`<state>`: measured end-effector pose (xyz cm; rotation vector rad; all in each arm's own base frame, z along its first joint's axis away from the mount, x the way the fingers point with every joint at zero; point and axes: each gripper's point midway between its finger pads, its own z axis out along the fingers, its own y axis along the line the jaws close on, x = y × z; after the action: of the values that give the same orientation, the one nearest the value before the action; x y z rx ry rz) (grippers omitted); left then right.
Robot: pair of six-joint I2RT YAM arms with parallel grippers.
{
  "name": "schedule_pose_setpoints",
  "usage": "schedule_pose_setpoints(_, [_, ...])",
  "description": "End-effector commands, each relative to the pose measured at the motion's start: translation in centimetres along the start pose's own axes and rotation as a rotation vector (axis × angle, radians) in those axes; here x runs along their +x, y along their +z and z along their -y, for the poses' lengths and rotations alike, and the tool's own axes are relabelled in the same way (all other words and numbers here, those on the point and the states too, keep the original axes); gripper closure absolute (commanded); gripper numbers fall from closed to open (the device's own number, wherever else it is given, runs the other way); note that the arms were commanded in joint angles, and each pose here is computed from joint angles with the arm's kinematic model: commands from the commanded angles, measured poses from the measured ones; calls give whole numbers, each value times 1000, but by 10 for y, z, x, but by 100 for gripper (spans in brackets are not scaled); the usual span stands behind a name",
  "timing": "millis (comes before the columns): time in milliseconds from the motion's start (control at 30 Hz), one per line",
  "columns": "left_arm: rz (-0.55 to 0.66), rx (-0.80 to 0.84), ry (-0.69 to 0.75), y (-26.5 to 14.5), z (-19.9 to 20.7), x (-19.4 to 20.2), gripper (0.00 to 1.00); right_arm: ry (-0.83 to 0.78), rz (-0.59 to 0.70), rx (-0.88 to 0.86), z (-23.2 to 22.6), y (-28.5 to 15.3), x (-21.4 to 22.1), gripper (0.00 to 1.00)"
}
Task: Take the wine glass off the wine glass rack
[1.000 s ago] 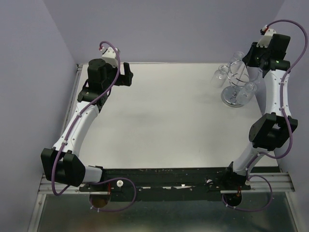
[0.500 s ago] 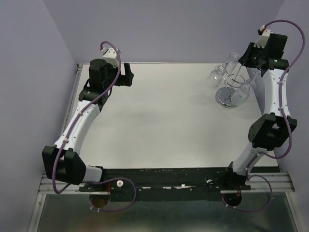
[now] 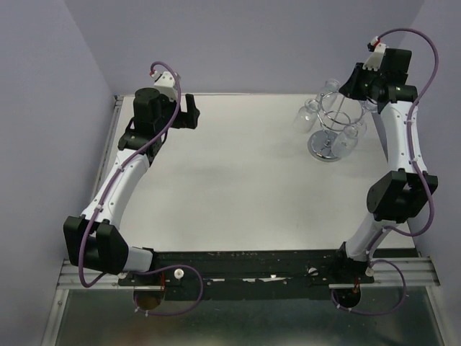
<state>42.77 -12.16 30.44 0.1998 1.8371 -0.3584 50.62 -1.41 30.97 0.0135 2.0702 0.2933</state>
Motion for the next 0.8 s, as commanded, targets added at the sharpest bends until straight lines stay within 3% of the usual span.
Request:
schedule_pose_setpoints(0, [21,17,-6,3,2,-5,1,-8,149,-185,-66,-29,-53,99])
schedule_pose_setpoints(767, [20,12,0,0,1,-1,1,-53,122,-407,-181,-41,-44,99])
